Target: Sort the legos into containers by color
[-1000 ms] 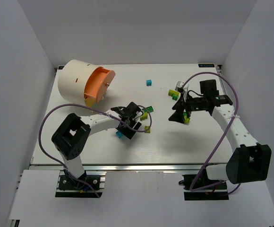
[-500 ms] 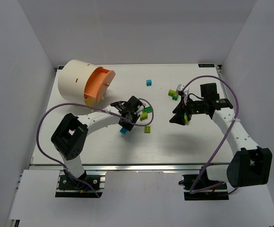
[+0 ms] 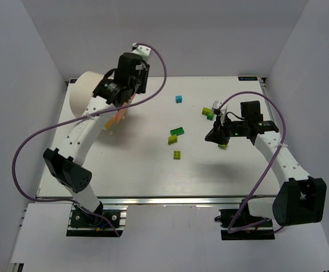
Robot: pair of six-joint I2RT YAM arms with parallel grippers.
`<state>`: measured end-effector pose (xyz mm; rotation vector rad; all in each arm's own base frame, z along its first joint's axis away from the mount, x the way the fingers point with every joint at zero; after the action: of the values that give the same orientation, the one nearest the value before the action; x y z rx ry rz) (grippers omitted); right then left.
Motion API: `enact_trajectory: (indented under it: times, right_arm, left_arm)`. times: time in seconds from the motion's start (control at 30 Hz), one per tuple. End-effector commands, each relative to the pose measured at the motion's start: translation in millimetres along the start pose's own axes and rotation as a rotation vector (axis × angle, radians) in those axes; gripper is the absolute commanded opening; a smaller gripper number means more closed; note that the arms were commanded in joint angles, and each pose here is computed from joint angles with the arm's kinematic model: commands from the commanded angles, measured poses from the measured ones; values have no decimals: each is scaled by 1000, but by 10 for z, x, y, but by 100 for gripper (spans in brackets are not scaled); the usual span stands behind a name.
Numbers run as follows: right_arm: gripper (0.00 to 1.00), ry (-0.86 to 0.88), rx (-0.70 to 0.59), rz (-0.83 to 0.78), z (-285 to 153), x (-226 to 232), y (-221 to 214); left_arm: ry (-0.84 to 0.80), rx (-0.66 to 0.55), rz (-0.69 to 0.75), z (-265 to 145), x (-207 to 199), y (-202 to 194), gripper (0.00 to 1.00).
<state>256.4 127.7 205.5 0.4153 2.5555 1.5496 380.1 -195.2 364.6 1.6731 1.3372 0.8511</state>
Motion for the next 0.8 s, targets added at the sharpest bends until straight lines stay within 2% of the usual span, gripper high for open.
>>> enact_trajectory:
  times: [0.0, 0.13, 0.3, 0.4, 0.43, 0.47, 0.57, 0.6, 0.67, 0.7, 0.77]
  right_arm:
    - [19, -20, -44, -61, -10, -51, 133]
    - [19, -19, -49, -62, 0, -96, 165]
    - [21, -10, -47, -54, 19, -96, 149]
    - [29, -11, -46, -53, 23, -99, 141]
    - [39, -14, -44, -56, 22, -105, 140]
    - [44, -15, -43, -59, 24, -111, 138]
    - [54, -25, -46, -71, 29, -154, 154]
    - [55, -21, -44, -69, 51, -166, 153]
    - [56, -34, -55, -78, 60, -219, 215]
    - [57, -36, -53, -69, 83, -253, 213]
    - [58, -64, -60, -62, 135, -347, 266]
  left_arm:
    - [171, 68, 20, 138, 416, -99, 0]
    - [268, 65, -22, 248, 716, -51, 0]
    - [310, 57, -56, 313, 877, -21, 0]
    - [331, 89, -54, 356, 965, -132, 0]
    - [335, 93, -53, 346, 971, -152, 0]
    - [341, 98, -60, 342, 1015, -175, 7]
    - [353, 109, -53, 329, 1035, -265, 17]
    - [362, 106, -60, 325, 1076, -269, 31]
    - [364, 108, -62, 314, 1080, -284, 43]
    - [361, 107, -64, 309, 1076, -281, 54]
    - [352, 99, -74, 291, 1064, -253, 68]
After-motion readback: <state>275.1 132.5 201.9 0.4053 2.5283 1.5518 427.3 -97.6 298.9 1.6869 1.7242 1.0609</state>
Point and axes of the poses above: each gripper's point midway between its finger pads, its own z axis out along the fingers, its own x axis along the line the jaws close on, y = z × x, the point moved 5 cm from there along -z, back along the fingers, and after that the axes turned 7 degrees about -z, right-handed, at the moved point
